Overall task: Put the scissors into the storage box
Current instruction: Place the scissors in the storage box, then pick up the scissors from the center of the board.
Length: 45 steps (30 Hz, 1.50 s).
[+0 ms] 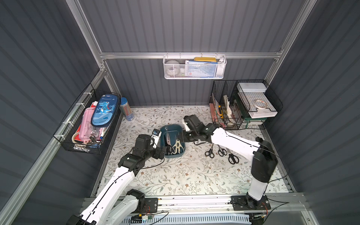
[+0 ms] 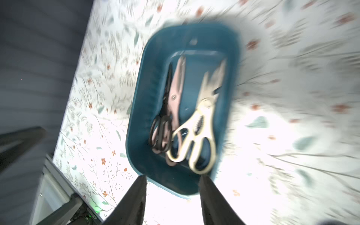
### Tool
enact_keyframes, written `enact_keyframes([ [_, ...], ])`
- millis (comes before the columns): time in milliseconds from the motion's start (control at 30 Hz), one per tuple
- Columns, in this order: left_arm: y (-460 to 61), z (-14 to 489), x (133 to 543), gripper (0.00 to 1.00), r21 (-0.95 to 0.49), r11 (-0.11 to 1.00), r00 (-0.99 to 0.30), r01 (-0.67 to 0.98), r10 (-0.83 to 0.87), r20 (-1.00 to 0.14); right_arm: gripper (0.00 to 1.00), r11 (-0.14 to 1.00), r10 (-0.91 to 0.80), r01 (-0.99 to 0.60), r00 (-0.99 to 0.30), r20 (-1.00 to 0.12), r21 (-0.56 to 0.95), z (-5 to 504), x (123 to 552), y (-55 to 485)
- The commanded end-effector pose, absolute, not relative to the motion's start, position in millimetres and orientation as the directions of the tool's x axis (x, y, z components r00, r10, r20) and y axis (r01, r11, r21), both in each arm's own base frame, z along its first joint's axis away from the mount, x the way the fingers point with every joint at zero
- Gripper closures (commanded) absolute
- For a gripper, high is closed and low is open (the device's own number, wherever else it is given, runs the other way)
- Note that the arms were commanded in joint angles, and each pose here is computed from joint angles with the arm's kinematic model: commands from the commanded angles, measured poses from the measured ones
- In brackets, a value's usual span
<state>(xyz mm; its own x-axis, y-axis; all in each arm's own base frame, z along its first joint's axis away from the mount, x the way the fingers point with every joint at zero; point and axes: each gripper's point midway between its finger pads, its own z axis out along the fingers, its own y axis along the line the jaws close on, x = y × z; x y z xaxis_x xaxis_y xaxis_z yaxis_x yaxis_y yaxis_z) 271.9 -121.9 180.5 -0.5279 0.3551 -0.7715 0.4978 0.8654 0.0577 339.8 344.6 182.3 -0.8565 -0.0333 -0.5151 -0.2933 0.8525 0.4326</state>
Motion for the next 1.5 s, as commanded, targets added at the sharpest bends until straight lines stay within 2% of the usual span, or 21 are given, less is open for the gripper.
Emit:
enact_keyframes([
  [0,-150,182,260,0.01,-0.010,0.764,-0.466,0.645,0.382,-0.798,0.52,0.916,0.046,-0.161,-0.868,-0.494,0.368,157,352,276],
  [167,-172,192,246,0.01,-0.071,0.673,-0.407,0.736,0.356,-0.841,0.53,0.975,0.142,0.060,-0.908,-0.394,0.214,111,338,183],
  [333,-191,200,228,0.01,-0.120,0.577,-0.360,0.808,0.323,-0.875,0.53,0.985,0.159,0.129,-0.936,-0.314,0.113,88,314,150],
  [533,-206,169,219,0.01,-0.115,0.550,-0.409,0.828,0.449,-0.794,0.57,0.984,0.152,0.126,-0.964,-0.219,0.129,64,295,155],
  [667,-212,164,216,0.01,-0.134,0.533,-0.420,0.836,0.462,-0.781,0.57,0.981,0.159,0.136,-0.972,-0.176,0.137,52,294,163],
  [833,-210,170,216,0.01,-0.114,0.541,-0.403,0.833,0.454,-0.795,0.61,0.987,0.140,0.125,-0.979,-0.149,0.102,36,296,176],
  [1200,-205,162,222,0.01,-0.106,0.576,-0.439,0.811,0.478,-0.761,0.61,0.978,0.205,0.209,-0.968,-0.146,-0.010,17,297,173],
  [1467,-203,164,224,0.01,-0.092,0.582,-0.431,0.808,0.478,-0.765,0.63,0.976,0.214,0.218,-0.968,-0.130,-0.016,3,297,179],
])
